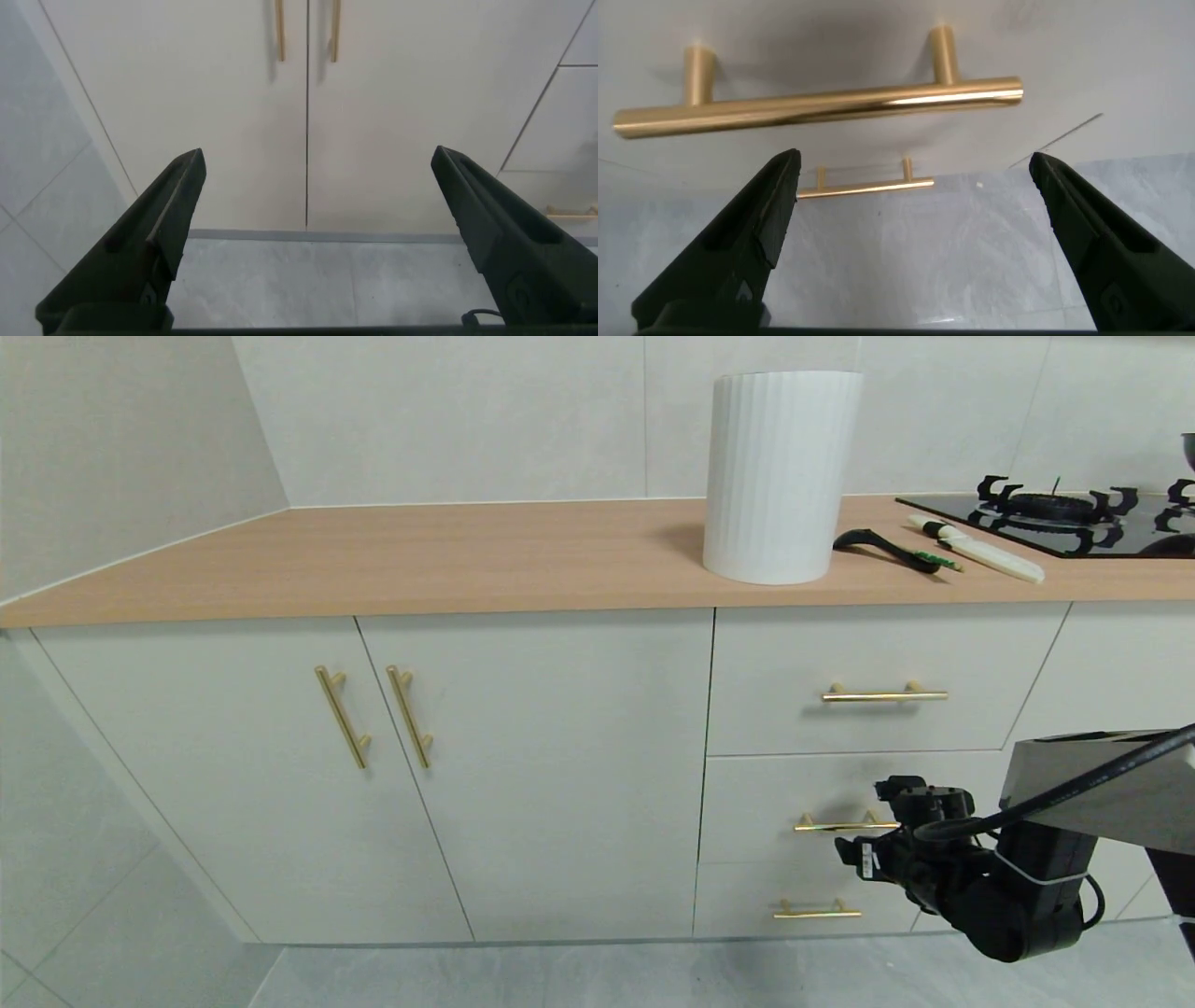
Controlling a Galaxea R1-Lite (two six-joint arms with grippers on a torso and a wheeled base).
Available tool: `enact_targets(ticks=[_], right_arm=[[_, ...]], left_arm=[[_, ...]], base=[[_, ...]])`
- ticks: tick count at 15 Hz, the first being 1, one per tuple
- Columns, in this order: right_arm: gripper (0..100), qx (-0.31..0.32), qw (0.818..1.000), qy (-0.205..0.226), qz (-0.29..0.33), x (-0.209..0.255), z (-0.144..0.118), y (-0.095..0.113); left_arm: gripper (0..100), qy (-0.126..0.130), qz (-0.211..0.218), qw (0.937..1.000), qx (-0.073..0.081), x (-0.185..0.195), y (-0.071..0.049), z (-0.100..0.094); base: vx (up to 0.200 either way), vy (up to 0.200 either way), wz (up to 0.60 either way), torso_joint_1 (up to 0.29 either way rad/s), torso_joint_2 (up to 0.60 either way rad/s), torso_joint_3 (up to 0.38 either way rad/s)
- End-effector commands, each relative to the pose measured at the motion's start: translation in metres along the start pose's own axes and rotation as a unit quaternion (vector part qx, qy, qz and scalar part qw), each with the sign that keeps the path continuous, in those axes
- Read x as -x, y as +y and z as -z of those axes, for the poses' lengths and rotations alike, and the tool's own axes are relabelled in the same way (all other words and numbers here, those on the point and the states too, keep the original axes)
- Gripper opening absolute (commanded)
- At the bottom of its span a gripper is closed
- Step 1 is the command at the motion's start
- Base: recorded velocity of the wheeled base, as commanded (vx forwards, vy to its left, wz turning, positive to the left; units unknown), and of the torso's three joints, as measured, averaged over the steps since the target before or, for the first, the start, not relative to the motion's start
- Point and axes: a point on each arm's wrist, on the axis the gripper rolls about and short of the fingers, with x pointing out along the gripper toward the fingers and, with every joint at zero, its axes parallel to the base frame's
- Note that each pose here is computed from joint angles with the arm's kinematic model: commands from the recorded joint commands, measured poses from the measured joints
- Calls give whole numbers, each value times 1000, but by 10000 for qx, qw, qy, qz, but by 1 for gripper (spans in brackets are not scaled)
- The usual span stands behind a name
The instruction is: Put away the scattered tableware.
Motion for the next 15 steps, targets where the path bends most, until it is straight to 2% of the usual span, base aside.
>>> enact_targets(ticks=[1, 3, 6, 9, 15], right_arm=[[100, -66, 9998, -181, -29, 11, -13, -1], [100, -197, 9992, -332, -77, 19, -24, -1], [100, -293, 9988, -380, -103, 14, -25, 1], [100, -258, 9991, -333, -64, -5, -17, 4], [100, -163, 9996, -231, -46, -16, -9, 6]], left_arm=[[100, 7, -3, 10000, -5, 0, 0, 0], [100, 0, -3, 10000, 3, 0, 0, 0], [100, 7, -3, 10000, 3, 0, 0, 0], [100, 7, -3, 10000, 3, 0, 0, 0], [100, 0, -3, 10000, 3, 0, 0, 0]], base=[[0, 0, 0, 0, 0, 0], [0, 0, 0, 0, 0, 0], [0, 0, 0, 0, 0, 0], [0, 0, 0, 0, 0, 0], [0, 0, 0, 0, 0, 0]])
